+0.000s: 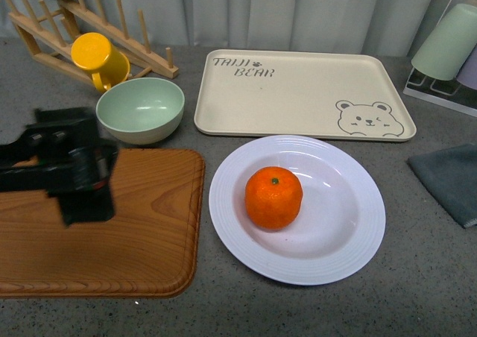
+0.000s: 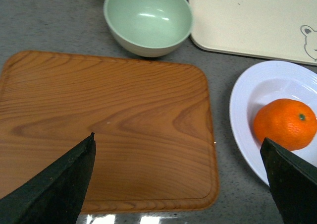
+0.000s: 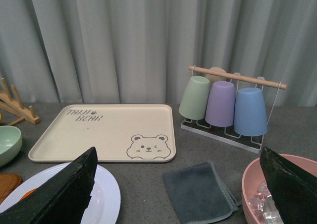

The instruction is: Place orange and plate with both arms

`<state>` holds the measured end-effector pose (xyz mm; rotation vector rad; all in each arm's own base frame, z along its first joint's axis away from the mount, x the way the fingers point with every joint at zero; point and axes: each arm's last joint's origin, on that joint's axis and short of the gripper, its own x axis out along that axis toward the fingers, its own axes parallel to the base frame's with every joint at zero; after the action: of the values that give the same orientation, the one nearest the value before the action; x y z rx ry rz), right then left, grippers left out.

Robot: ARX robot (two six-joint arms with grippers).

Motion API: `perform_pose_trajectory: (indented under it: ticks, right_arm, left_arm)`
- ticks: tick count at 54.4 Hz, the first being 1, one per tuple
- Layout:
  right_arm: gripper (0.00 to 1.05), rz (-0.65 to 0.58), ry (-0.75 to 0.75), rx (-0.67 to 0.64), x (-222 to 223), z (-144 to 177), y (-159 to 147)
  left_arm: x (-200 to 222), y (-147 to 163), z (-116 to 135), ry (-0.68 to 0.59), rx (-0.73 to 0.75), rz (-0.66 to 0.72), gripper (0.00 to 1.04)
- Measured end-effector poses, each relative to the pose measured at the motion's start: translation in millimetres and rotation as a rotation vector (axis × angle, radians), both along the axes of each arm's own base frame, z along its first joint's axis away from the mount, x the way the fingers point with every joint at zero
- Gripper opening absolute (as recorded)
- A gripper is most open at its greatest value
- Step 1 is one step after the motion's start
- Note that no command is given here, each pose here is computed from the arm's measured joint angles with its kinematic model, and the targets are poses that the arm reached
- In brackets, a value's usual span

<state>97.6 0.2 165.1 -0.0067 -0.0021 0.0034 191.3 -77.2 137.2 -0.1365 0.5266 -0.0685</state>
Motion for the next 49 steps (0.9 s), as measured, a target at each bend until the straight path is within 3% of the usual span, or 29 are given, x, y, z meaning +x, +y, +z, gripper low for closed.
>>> perform_pose_trajectory:
  ticks: [15, 19, 24, 39, 49]
  right_arm:
    - [0.96, 0.000, 0.000, 0.000, 0, 0, 0]
    - [0.96, 0.000, 0.000, 0.000, 0, 0, 0]
    - [0.96, 0.000, 0.000, 0.000, 0, 0, 0]
    - [0.96, 0.000, 0.000, 0.000, 0, 0, 0]
    - [0.96, 0.000, 0.000, 0.000, 0, 0, 0]
  left_arm:
    - [-33, 21, 16, -0.101, -0.012, 0.070, 0.97]
    - [-39, 31, 13, -0.367, 0.043, 0.075, 0.77]
    - [-45, 42, 27, -0.512, 0.077, 0.072, 0.58]
    - [-59, 60, 33, -0.537, 0.116, 0.068, 0.04]
    - [-68, 73, 36, -0.547, 0.122, 0.049, 0.04]
